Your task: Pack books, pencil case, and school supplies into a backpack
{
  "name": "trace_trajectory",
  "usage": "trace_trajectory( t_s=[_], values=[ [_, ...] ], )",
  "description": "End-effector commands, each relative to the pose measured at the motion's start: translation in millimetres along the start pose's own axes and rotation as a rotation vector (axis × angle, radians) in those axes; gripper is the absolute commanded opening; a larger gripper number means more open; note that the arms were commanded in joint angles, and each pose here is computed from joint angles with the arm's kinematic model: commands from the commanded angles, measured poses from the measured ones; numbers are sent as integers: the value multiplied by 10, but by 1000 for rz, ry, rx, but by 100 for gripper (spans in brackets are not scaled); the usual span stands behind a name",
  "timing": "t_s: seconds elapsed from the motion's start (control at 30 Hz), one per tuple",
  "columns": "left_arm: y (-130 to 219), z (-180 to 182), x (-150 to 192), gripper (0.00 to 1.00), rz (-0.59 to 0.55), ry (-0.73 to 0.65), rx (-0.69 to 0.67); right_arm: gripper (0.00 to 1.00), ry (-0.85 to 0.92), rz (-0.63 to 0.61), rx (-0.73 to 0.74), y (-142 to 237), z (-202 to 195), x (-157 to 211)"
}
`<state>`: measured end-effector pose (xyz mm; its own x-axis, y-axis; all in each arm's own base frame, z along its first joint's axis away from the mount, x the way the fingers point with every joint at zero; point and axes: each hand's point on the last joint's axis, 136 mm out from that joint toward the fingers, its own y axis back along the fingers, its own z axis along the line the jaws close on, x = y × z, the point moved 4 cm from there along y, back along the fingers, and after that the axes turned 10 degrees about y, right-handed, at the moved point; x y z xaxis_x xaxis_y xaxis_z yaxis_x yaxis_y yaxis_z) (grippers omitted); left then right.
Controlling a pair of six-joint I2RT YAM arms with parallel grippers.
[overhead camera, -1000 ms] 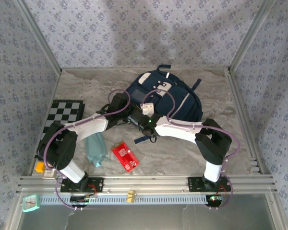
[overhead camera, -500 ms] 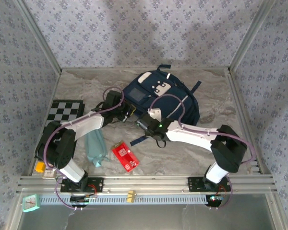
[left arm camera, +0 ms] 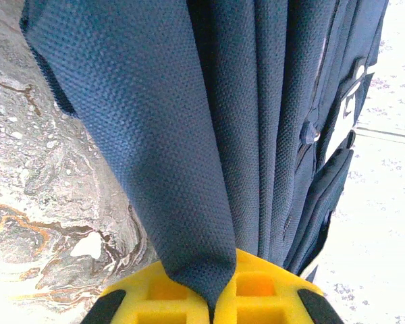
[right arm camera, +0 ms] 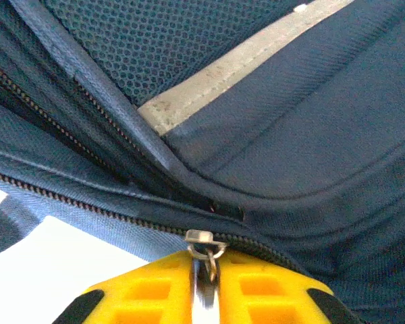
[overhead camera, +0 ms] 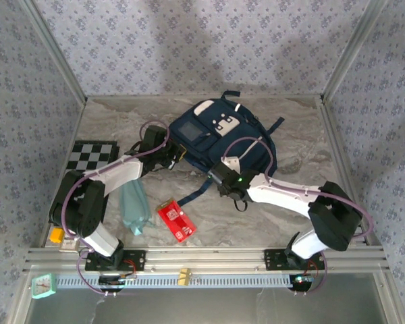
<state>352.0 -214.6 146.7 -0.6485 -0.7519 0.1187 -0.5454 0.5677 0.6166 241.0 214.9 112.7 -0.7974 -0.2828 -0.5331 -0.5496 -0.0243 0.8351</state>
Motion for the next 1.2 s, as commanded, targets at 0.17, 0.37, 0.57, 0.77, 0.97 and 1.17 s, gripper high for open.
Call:
trace_trajectory(
  t_s=[0.17, 0.37, 0.57, 0.77, 0.97, 1.17],
  values=[
    [132, -440, -4, 0, -13, -49, 126, 24, 58, -16, 16, -215, 60, -62],
    [122, -426, -5, 0, -14, -59, 122, 10, 80, -53, 23, -130, 57, -133],
    [114, -468, -204, 0, -44, -101, 100, 0, 56, 6, 107, 66, -185, -6],
    [-34, -585, -653, 0, -67, -170, 39, 0, 52, 101, 187, 296, -546, 306],
    [-349, -586, -1008, 0, -11, -130, 55, 0, 46, 147, 222, 483, -716, 398],
    [-607, -776, -899, 4, 78, -194, 94, 0, 24, 38, -187, 435, 98, -76]
  ],
)
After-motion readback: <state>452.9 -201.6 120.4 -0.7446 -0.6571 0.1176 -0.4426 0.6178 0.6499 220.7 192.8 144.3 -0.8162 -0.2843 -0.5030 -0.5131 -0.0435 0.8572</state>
